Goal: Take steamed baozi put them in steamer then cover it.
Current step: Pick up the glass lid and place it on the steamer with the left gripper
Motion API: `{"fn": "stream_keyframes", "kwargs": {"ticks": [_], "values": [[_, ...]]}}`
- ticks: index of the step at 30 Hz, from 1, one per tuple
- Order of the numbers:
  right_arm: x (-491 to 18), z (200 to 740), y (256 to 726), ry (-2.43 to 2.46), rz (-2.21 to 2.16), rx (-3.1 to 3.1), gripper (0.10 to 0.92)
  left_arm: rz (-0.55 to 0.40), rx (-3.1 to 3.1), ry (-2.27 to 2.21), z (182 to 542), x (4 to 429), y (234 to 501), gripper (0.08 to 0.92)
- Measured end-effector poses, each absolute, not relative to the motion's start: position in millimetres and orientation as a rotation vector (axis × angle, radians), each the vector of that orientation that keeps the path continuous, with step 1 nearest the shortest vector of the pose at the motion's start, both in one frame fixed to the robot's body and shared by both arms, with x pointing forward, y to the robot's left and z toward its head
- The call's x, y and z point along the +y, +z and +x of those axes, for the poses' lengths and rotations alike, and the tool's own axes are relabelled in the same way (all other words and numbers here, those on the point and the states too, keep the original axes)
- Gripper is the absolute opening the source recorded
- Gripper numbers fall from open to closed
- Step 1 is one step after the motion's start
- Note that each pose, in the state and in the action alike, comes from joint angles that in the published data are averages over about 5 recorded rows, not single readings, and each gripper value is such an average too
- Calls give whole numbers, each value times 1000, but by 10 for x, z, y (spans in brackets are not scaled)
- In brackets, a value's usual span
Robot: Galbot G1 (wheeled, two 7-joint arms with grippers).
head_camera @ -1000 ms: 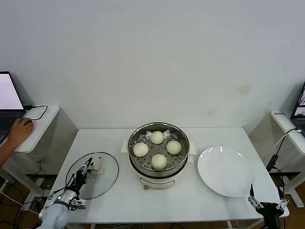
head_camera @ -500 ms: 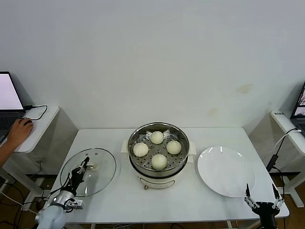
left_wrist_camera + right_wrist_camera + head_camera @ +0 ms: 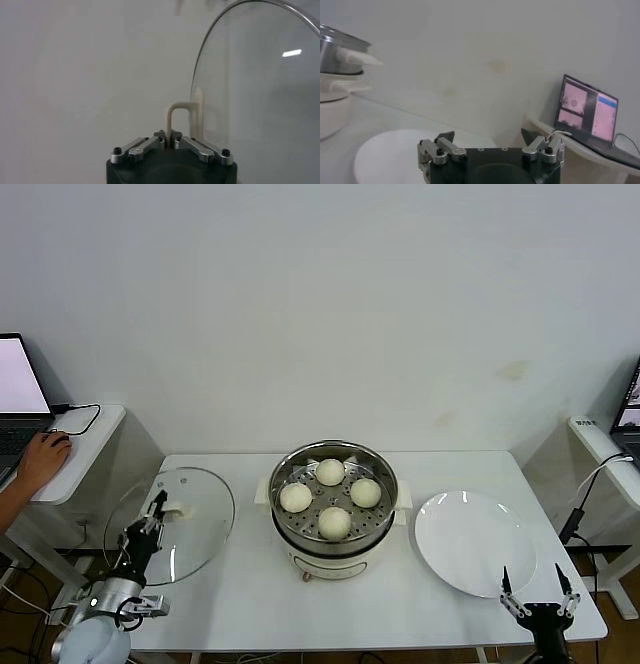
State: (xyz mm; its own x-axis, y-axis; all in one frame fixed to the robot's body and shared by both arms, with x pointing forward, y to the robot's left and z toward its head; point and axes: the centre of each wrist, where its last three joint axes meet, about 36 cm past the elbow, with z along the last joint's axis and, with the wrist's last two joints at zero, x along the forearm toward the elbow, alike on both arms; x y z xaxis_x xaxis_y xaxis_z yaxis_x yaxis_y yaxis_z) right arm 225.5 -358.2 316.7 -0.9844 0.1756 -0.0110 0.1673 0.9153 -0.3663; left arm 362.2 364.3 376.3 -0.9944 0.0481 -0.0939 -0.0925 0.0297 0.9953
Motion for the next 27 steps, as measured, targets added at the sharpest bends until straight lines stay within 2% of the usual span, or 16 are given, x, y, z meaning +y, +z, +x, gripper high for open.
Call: {"fn": "stream_keyframes", "kwargs": {"ticks": [5,10,20,27], "values": [[-3528,2280,3115,576,-267,-3054,823,-55,2207,2062,3629,3391,4185,133],[-3442,2322,3020,566,-260,-3046,823,-25,2226,2014,3669,3120,4434,133],[-3256,2491,2826,588,-235,-3023,823,23,2237,1991,3847,2443,4614,133],[-3147,2605,2762,620,-224,-3015,823,58,2234,2013,3923,1972,4624,133]]}}
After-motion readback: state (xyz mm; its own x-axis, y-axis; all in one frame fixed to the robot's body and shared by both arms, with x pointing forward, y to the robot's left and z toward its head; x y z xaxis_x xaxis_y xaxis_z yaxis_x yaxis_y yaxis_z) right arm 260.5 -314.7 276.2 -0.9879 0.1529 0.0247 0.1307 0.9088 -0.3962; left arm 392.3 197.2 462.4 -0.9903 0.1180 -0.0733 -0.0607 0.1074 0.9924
